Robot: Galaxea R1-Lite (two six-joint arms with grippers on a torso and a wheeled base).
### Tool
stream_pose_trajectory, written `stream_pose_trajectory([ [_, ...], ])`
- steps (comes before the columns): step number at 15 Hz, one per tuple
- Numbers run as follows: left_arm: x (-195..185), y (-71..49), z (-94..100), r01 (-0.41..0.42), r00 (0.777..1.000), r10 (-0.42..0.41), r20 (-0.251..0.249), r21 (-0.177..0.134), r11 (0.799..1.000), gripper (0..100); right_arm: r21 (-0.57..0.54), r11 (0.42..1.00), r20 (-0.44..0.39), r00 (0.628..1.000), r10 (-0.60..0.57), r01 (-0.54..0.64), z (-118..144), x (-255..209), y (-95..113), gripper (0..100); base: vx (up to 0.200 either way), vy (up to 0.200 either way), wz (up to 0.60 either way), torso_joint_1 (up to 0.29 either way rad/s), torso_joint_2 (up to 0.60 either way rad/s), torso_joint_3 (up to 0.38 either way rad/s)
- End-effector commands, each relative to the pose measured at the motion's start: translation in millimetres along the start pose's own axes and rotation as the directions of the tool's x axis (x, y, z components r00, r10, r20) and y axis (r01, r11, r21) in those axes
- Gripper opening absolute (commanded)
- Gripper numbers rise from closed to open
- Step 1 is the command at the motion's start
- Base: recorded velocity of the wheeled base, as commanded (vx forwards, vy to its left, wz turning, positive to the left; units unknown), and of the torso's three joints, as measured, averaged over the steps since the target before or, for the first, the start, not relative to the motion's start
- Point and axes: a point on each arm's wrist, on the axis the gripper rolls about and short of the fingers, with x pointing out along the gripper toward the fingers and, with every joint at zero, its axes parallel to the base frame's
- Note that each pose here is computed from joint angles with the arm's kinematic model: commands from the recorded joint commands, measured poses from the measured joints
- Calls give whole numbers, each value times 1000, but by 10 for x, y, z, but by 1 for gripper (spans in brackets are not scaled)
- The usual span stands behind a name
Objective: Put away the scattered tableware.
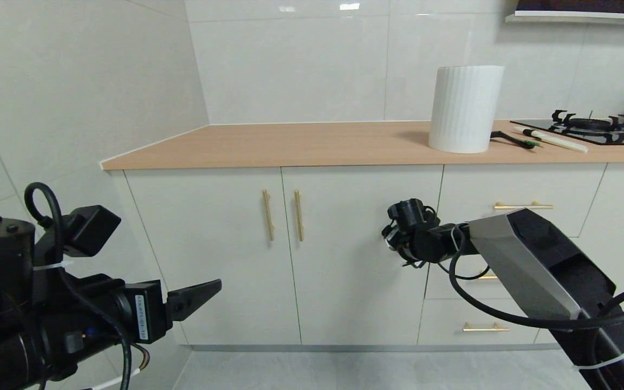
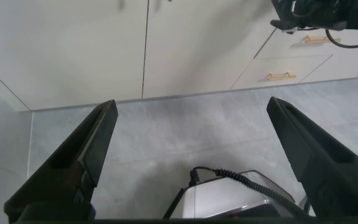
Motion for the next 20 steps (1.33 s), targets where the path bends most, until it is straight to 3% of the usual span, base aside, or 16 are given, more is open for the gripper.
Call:
stream_pose_trajectory([
  [1,8,0,-3,-1,1000,1,-3,0,1000,100,-1,1000,-2,1000,-18,18,-21,69,-66,100,0,0,0,0,0,0],
  [3,8,0,-3,-1,1000,1,-3,0,1000,100,-1,1000,1,1000,-16,16,-12,59,-57,100,0,0,0,0,0,0],
  [6,8,0,-3,-1,1000,1,-3,0,1000,100,20,999,19,999,31,-31,144,-152,120,100,0,0,0,0,0,0],
  [10,-15,5,-13,1,1000,-1,3,-1,1000,100,-16,996,-140,987,82,-85,126,-764,177,100,0,0,0,0,0,0],
  [12,-52,6,-7,5,1000,-5,16,-2,1000,100,-50,993,-176,980,93,-103,112,-994,170,100,0,0,0,0,0,0],
  [13,-99,4,1,12,999,-12,34,1,1000,100,-122,986,-196,977,88,-113,150,-1207,81,100,0,0,0,0,0,0],
  [16,-375,5,67,45,989,-45,142,0,999,100,-212,927,-169,946,277,-309,503,-2247,-56,100,0,0,0,0,0,0],
  [18,-620,23,68,70,972,-68,223,-3,998,100,-328,859,-136,920,368,-392,673,-2919,-374,100,0,0,0,0,0,0],
  [20,-782,117,-57,48,963,-43,267,-13,999,100,-390,824,-61,905,421,-410,719,-3438,-749,100,0,0,0,0,0,0],
])
